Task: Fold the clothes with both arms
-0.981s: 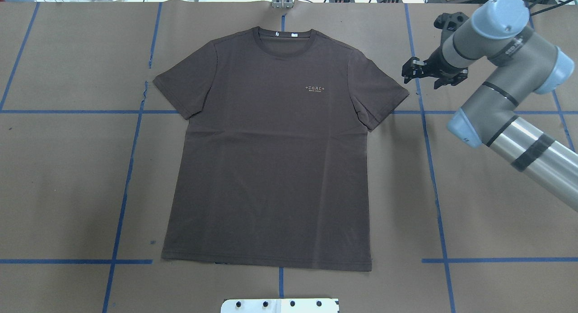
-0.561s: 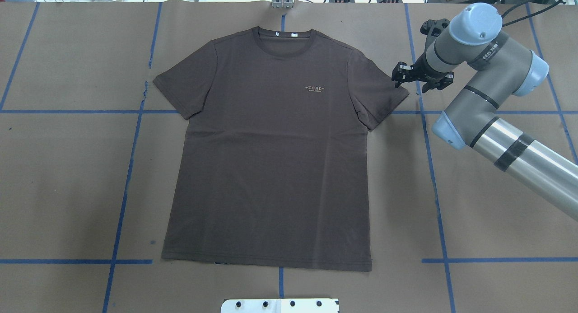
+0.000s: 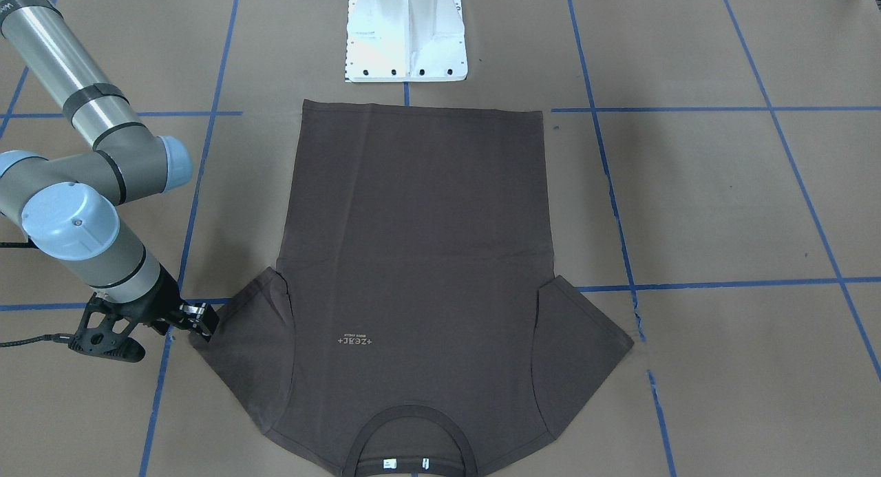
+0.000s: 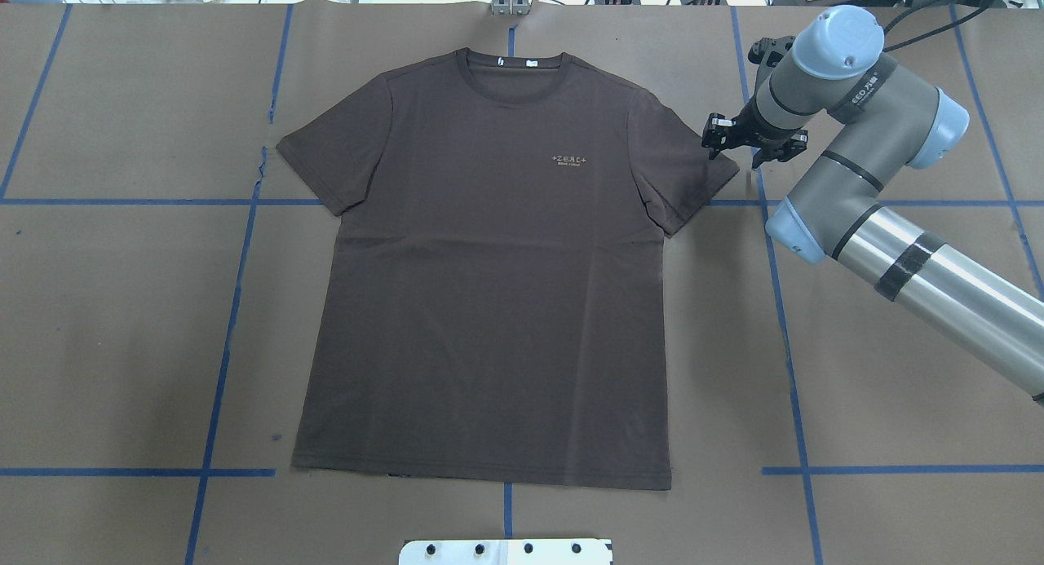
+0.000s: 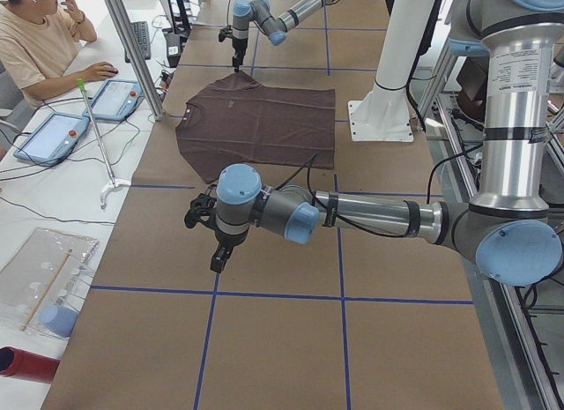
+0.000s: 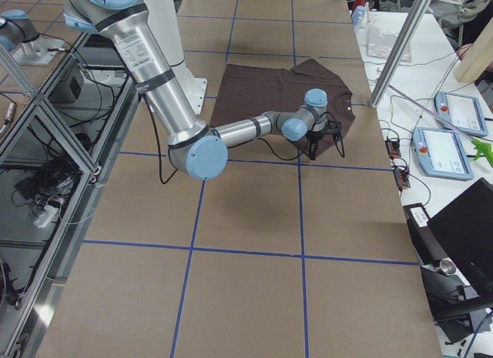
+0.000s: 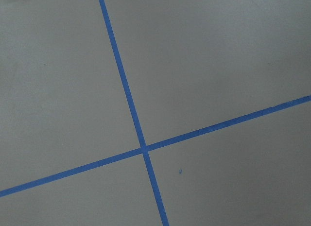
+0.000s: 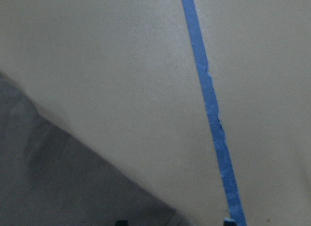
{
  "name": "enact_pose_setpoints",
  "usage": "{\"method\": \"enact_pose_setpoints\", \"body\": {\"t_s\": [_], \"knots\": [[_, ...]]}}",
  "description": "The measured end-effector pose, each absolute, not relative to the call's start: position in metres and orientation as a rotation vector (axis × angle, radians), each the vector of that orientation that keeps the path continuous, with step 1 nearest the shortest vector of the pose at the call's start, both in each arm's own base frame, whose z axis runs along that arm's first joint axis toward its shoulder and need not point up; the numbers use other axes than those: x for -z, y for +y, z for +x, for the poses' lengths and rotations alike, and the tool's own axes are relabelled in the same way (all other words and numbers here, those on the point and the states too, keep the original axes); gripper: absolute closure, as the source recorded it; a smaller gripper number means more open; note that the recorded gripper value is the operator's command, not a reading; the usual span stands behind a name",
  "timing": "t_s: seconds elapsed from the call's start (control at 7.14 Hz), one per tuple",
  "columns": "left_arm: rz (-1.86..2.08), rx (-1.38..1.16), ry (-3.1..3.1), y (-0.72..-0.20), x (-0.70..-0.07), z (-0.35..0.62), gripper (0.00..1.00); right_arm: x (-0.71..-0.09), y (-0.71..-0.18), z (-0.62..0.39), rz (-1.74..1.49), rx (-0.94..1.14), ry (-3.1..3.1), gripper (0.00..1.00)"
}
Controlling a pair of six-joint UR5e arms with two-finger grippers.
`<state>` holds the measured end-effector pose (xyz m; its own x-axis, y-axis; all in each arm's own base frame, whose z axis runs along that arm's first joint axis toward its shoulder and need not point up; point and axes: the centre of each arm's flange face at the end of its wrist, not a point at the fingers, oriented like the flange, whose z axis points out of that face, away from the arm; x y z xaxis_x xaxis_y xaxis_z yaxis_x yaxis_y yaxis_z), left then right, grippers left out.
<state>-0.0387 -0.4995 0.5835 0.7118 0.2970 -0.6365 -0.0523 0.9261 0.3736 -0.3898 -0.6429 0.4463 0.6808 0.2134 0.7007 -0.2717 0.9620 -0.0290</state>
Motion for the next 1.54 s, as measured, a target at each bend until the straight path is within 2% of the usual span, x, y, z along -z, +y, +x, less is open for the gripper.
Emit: {"method": "enact_pose_setpoints", "body": {"t_s": [0.28,0.84,0.98,1.12,1.54], "knots": [[0.344,-0.198,0.756,-0.4995,-0.5836,-0.0386,0.0,-0.451,-0.6408,-0.3919,0.072,-0.272,-0.771,0.53],[0.344,-0.198,0.756,-0.4995,-0.5839,-0.0387,0.0,-0.4553,-0.6381,-0.3958,0.063,-0.268,-0.765,0.52],[0.344,-0.198,0.756,-0.4995,-0.5834,-0.0386,0.0,-0.456,-0.6386,-0.3964,0.062,-0.268,-0.763,0.56],[0.345,-0.198,0.756,-0.4995,-0.5831,-0.0386,0.0,-0.4566,-0.6392,-0.3969,0.062,-0.269,-0.761,1.0],[0.346,-0.198,0.756,-0.5001,-0.5822,-0.0386,0.0,-0.4552,-0.64,-0.3975,0.061,-0.271,-0.762,1.0]]}}
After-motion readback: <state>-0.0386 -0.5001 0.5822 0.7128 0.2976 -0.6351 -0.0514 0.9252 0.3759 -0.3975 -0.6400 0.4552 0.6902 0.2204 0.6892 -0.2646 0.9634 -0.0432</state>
